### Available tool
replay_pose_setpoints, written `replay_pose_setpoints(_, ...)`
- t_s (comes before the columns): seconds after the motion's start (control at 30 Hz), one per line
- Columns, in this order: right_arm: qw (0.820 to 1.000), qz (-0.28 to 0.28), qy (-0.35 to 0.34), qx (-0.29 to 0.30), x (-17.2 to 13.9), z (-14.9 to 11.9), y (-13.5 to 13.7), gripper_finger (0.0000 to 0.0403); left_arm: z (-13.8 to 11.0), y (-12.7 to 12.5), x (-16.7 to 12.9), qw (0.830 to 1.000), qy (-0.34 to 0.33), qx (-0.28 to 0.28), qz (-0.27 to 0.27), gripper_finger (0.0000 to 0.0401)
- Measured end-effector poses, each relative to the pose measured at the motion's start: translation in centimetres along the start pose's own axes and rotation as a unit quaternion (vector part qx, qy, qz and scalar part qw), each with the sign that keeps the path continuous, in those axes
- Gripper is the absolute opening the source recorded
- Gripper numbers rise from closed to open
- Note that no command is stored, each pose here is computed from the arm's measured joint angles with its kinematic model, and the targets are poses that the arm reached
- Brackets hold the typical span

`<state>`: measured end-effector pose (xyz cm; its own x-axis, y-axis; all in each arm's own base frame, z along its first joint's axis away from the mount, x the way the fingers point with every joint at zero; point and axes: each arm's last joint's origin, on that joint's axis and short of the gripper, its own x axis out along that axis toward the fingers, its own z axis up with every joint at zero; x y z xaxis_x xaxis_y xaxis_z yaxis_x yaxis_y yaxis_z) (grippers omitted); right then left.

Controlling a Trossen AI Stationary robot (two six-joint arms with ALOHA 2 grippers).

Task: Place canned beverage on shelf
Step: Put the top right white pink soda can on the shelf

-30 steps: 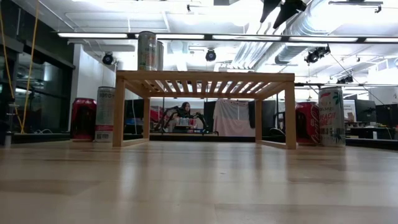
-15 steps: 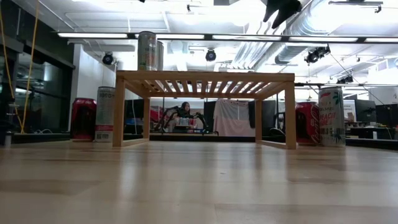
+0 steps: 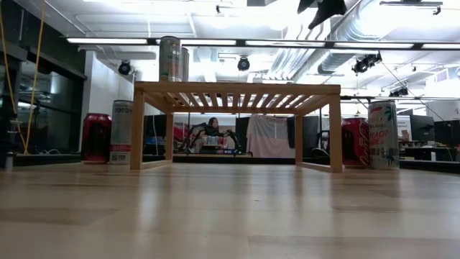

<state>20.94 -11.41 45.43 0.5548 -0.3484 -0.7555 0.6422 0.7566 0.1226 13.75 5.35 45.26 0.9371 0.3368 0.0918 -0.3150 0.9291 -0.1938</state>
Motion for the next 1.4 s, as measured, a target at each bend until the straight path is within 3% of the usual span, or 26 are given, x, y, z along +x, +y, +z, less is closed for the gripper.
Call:
replay_pose_setpoints(0.13, 0.988, -0.091, 0.015, 0.120, -0.1, -0.8, -0.7, 0.0310, -0.5, 0.0, -1.5, 0.999, 0.035, -0.001, 0.007, 0.0386)
replay_pose_setpoints(0.2, 0.977, -0.143, 0.039, 0.154, -0.1, -1.6, -1.1, 0.0310, -0.7, 0.1, -1.8, 0.999, 0.048, -0.001, 0.010, 0.0386)
replay_pose_setpoints(0.3, 0.960, -0.196, 0.082, 0.184, 1.0, -2.9, -1.5, 0.0310, -0.8, 0.1, -1.8, 0.999, 0.052, -0.004, 0.011, 0.0386)
replay_pose_setpoints(0.43, 0.949, -0.216, 0.117, 0.198, 4.2, -4.8, -2.1, 0.0310, -0.7, 0.1, -1.8, 0.999, 0.052, -0.009, 0.011, 0.0386)
replay_pose_setpoints(0.6, 0.915, -0.286, 0.170, 0.227, 8.3, -8.8, -4.0, 0.0310, -0.7, 0.1, -1.8, 0.998, 0.050, -0.039, 0.012, 0.0386)
replay_pose_setpoints(0.73, 0.900, -0.298, 0.139, 0.288, 9.0, -11.1, -5.8, 0.0310, -0.6, 0.1, -1.8, 0.998, 0.044, -0.044, 0.011, 0.0386)
replay_pose_setpoints(1.0, 0.866, -0.332, 0.072, 0.367, 6.9, -14.0, -7.6, 0.0310, -0.8, 0.2, -1.1, 0.997, 0.050, -0.053, 0.021, 0.0386)
replay_pose_setpoints(1.4, 0.860, -0.310, 0.048, 0.402, 9.5, -15.5, -8.3, 0.0310, -1.4, 0.4, 0.1, 0.995, 0.068, -0.067, 0.028, 0.0386)
